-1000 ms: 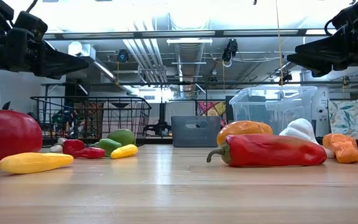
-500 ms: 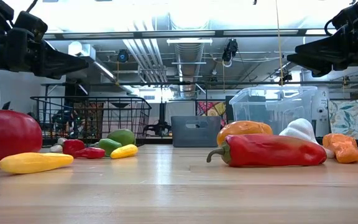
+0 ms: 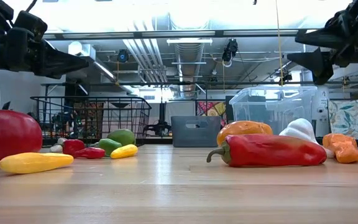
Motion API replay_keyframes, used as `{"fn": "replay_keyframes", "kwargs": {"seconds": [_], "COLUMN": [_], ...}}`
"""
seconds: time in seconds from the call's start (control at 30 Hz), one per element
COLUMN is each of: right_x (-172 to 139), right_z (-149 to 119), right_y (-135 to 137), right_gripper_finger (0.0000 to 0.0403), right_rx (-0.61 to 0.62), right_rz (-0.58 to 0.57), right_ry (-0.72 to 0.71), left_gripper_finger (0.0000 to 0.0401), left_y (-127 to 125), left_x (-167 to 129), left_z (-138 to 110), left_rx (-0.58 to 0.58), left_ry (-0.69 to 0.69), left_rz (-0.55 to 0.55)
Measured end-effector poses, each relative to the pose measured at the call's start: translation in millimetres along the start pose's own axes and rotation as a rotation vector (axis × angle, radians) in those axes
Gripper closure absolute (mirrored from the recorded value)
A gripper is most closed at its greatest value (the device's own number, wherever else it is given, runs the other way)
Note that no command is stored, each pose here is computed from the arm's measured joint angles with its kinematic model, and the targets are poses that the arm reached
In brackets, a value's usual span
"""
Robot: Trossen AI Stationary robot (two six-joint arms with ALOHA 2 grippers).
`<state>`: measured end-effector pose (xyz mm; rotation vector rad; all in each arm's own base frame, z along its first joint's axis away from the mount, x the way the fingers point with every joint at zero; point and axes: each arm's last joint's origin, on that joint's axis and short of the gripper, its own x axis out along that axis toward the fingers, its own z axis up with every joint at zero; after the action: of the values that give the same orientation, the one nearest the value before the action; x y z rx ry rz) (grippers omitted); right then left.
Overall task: Sort produce into baskets
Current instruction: Put the potato into the transparent bin
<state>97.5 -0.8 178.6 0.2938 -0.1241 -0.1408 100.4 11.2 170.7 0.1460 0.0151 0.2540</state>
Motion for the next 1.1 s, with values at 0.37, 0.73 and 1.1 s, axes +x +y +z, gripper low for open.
{"fn": "replay_keyframes", "kwargs": {"seconds": [0.37, 0.73, 1.1], "right_x": [8.7, 52.7, 90.1], "right_z": [13.3, 37.5, 78.9], "right_y": [5.8, 21.1, 41.6], "right_gripper_finger": [0.017, 0.017, 0.017], "right_rx": [0.042, -0.142, -0.227], "right_rz": [0.035, -0.07, -0.111], "right_ry": [-0.12, 0.08, 0.32], "left_gripper_finger": [0.0288, 0.0288, 0.0288], "left_y": [2.4, 2.6, -1.9], "left_x": [-0.9, -0.9, 9.0], "left_z": [13.6, 31.2, 25.2], "left_rx": [-0.549, -0.571, -0.812], "left_ry": [-0.144, -0.313, -0.214], "left_rz": [-0.005, -0.095, -0.159]}}
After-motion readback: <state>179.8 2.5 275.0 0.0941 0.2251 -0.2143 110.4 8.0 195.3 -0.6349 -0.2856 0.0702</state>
